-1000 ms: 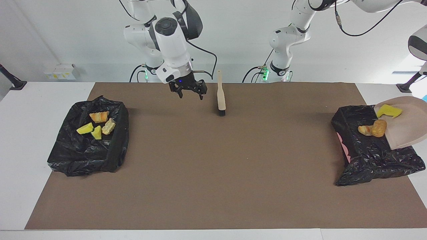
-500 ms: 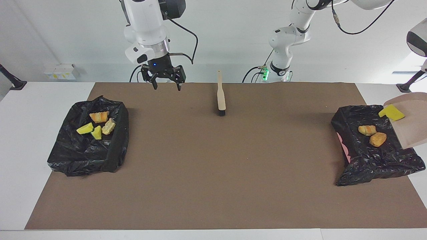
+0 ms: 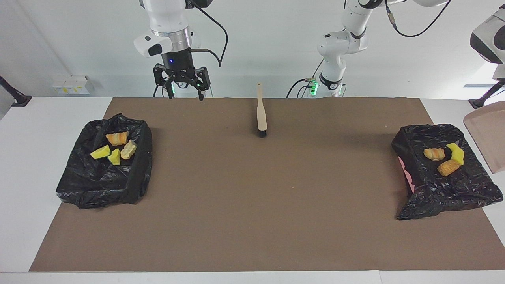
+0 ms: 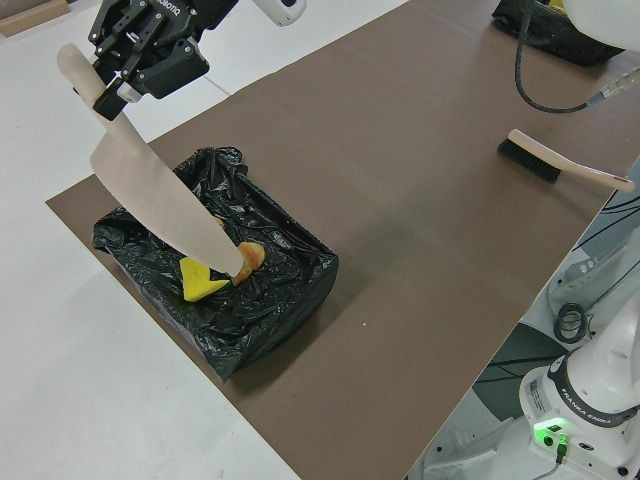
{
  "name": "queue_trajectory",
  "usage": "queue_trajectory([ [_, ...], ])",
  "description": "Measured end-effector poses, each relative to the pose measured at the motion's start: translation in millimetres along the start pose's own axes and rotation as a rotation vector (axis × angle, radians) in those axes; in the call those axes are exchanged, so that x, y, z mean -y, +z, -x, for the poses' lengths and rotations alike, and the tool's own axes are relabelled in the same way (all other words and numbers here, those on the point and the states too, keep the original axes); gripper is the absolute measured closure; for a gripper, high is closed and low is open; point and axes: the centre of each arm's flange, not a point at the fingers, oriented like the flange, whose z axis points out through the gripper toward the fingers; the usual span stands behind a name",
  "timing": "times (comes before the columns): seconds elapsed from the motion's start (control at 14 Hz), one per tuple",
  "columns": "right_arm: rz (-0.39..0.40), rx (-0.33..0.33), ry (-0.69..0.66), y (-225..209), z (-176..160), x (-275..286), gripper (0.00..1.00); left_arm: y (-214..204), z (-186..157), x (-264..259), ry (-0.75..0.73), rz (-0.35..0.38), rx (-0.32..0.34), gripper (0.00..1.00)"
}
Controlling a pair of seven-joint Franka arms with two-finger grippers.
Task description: Sweep and dump trash in bin
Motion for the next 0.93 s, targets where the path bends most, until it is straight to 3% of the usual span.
queue_trajectory([
  [0.21,0.044,0.013,0.022,-20,-16,-32,0.00,-13,-10,5,-0.008,-0.003,-0.007,0.68],
  [0.36,0.051,0.031,0.005,-29,-26,-52,0.00,-12,-15,5,-0.019,-0.001,-0.051,0.68],
  [0.71,0.071,0.098,0.008,-32,-32,-75,0.00,-10,-43,1,-0.085,0.013,-0.309,0.68],
  [0.93,0.075,0.104,0.036,-33,-35,-89,0.00,-30,-73,-2,-0.129,0.021,-0.452,0.68],
])
